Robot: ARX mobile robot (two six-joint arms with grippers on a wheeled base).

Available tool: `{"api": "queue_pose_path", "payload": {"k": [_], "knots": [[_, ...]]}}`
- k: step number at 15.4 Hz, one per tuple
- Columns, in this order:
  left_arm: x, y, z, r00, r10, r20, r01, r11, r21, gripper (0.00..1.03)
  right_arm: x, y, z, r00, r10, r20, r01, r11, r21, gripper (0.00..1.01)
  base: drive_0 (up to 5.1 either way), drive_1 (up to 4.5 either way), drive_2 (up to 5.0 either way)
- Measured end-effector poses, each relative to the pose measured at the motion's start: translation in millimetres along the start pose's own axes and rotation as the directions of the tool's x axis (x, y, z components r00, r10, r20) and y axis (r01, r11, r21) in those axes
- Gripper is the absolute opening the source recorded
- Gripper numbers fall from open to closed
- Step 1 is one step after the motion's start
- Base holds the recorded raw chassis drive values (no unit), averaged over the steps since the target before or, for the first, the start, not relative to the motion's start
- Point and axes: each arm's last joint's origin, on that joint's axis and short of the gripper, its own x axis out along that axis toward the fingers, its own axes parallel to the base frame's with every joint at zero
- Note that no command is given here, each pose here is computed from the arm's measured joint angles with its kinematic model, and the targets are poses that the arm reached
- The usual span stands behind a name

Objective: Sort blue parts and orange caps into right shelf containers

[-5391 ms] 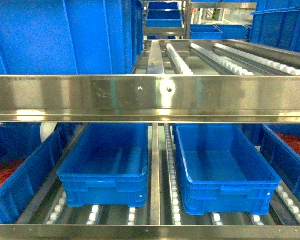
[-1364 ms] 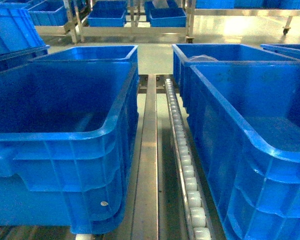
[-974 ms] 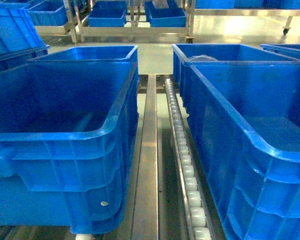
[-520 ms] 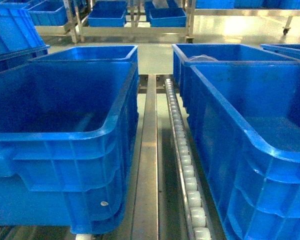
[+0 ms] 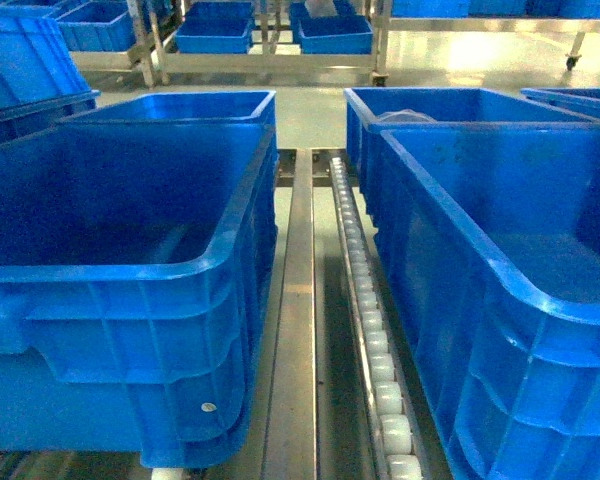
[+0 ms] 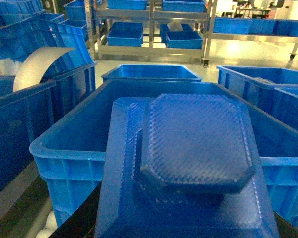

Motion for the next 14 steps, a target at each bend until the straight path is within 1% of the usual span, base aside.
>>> {"api": "queue_pose_path", "payload": {"k": [2,3,4,5,6,7,8,9,10,11,12,13,14], "knots": [[0.0,0.0,0.0,1.0,0.0,0.0,0.0,1.0,0.0,0.43,0.0,0.0,0.0,1.0,0.0,0.0,0.0,1.0,0.0,0.44,0.0,0.0,0.0],[0.0,0.0,0.0,1.0,0.0,0.0,0.0,1.0,0.0,0.43,-0.3,1.2,6.8,0.995,-0.063,0.077,0.065,0.9977,-0.022,0.44,0.0,0.0,0.0],[0.5,-1.8,8.9,0.995,0.03,0.091,-0.03,0.9996,-0.004,0.43,-2.0,4.8,16.3,0.978,-0.121,0.169,0.127,0.9914,-0.028,0.44,0.0,0.0,0.0],[2.2,-6.0,15.5,0.989,0.009,0.15,-0.008,0.9999,-0.006,0.43,0.1,5.1,15.2,0.978,-0.149,0.148,0.157,0.9868,-0.04,0.44,0.0,0.0,0.0],[8.1,-9.3,17.4,0.988,-0.019,0.153,0.019,0.9998,0.005,0.43,4.5,5.9,19.1,0.974,-0.148,0.169,0.158,0.9863,-0.047,0.44,0.0,0.0,0.0],[20.1,-10.9,22.1,0.988,-0.05,0.148,0.046,0.9984,0.031,0.43,13.9,6.6,27.0,0.974,-0.124,0.189,0.137,0.9888,-0.058,0.44,0.0,0.0,0.0],[33.9,-9.8,33.8,0.984,-0.056,0.166,0.05,0.9979,0.042,0.43,26.0,6.4,37.6,0.974,-0.1,0.205,0.117,0.9904,-0.073,0.44,0.0,0.0,0.0],[52.2,-9.4,52.4,0.976,-0.053,0.211,0.043,0.9978,0.051,0.43,41.8,5.2,50.9,0.969,-0.096,0.226,0.116,0.9904,-0.076,0.44,0.0,0.0,0.0],[83.3,-10.8,78.2,0.962,-0.038,0.27,0.025,0.9983,0.053,0.43,67.2,4.9,67.5,0.963,-0.1,0.248,0.121,0.9901,-0.071,0.44,0.0,0.0,0.0],[106.0,-13.3,85.2,0.966,-0.04,0.256,0.028,0.9983,0.05,0.43,86.7,5.9,72.3,0.969,-0.094,0.231,0.112,0.9916,-0.065,0.44,0.0,0.0,0.0],[132.4,-16.2,77.9,0.983,-0.033,0.179,0.028,0.9991,0.031,0.43,109.7,5.7,66.2,0.979,-0.106,0.177,0.119,0.9905,-0.068,0.44,0.0,0.0,0.0],[147.2,-17.6,58.4,0.997,-0.033,0.071,0.033,0.9995,0.002,0.43,122.7,5.3,52.3,0.989,-0.107,0.1,0.114,0.9913,-0.066,0.46,0.0,0.0,0.0],[152.1,-19.2,44.7,0.999,-0.04,-0.003,0.04,0.999,-0.018,0.43,128.1,5.5,41.8,0.993,-0.109,0.05,0.113,0.9913,-0.067,0.56,0.0,0.0,0.0]]}}
